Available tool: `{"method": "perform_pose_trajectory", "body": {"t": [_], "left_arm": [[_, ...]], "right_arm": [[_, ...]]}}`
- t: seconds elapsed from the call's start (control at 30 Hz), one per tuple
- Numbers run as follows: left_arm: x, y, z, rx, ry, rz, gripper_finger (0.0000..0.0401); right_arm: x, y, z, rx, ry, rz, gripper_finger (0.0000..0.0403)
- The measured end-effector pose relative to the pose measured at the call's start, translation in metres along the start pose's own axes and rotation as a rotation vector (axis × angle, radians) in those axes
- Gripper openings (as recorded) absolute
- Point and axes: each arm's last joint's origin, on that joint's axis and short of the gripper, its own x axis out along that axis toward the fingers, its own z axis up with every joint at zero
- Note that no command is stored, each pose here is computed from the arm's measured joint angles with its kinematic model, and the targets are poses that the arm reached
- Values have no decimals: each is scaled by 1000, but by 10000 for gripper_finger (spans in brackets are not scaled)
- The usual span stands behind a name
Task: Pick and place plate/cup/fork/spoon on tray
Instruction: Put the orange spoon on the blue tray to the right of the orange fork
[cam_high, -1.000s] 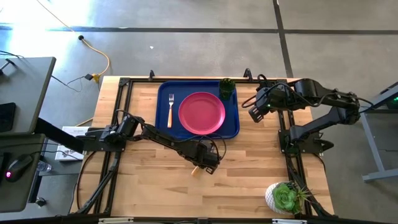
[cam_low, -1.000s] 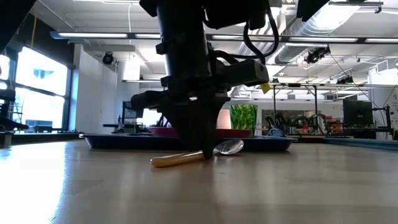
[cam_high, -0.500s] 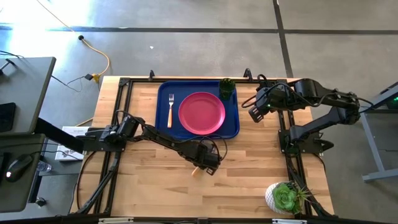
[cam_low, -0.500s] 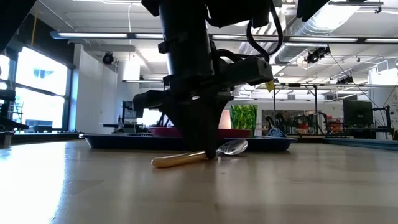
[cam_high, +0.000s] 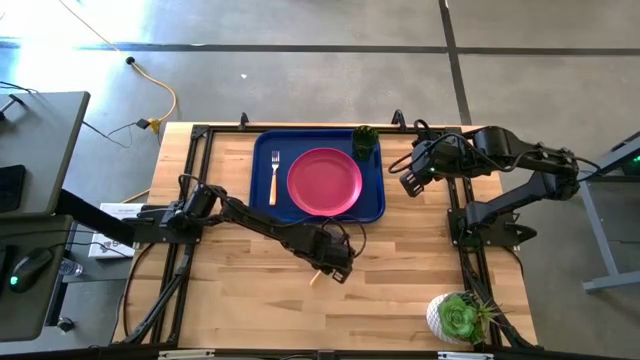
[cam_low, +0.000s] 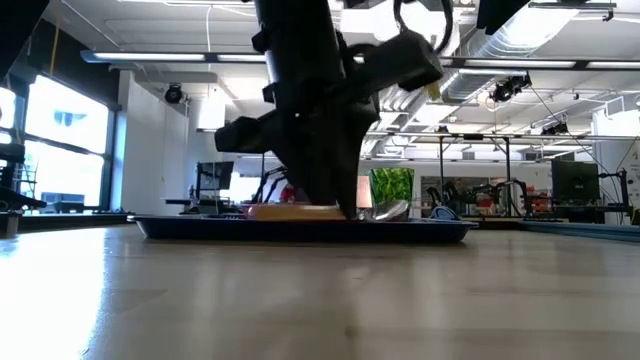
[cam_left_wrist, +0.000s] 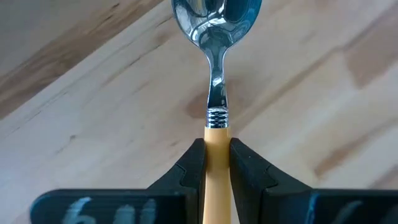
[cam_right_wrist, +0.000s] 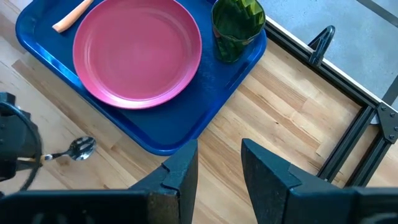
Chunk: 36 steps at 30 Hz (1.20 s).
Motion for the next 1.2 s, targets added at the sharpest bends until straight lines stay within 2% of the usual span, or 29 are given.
{"method": "perform_pose_trajectory", "body": {"t": [0.23,0.43,0.63,0.9,1.2], "left_arm": [[-12,0,1,1,-26,-6,39],[-36,10,7,3,-67,43,39],[-66,20,19,-5,-124,33,39],[-110,51,30,-40,-184,17,39],[-146,108,33,-168,-246,13,40]], "right_arm": [[0,0,0,-8,0,0,114],[0,0,0,-25,0,0,114],[0,0,0,-34,0,0,114],[0,0,0,-47,-1,0,114],[0,0,0,-51,-2,3,114]]}}
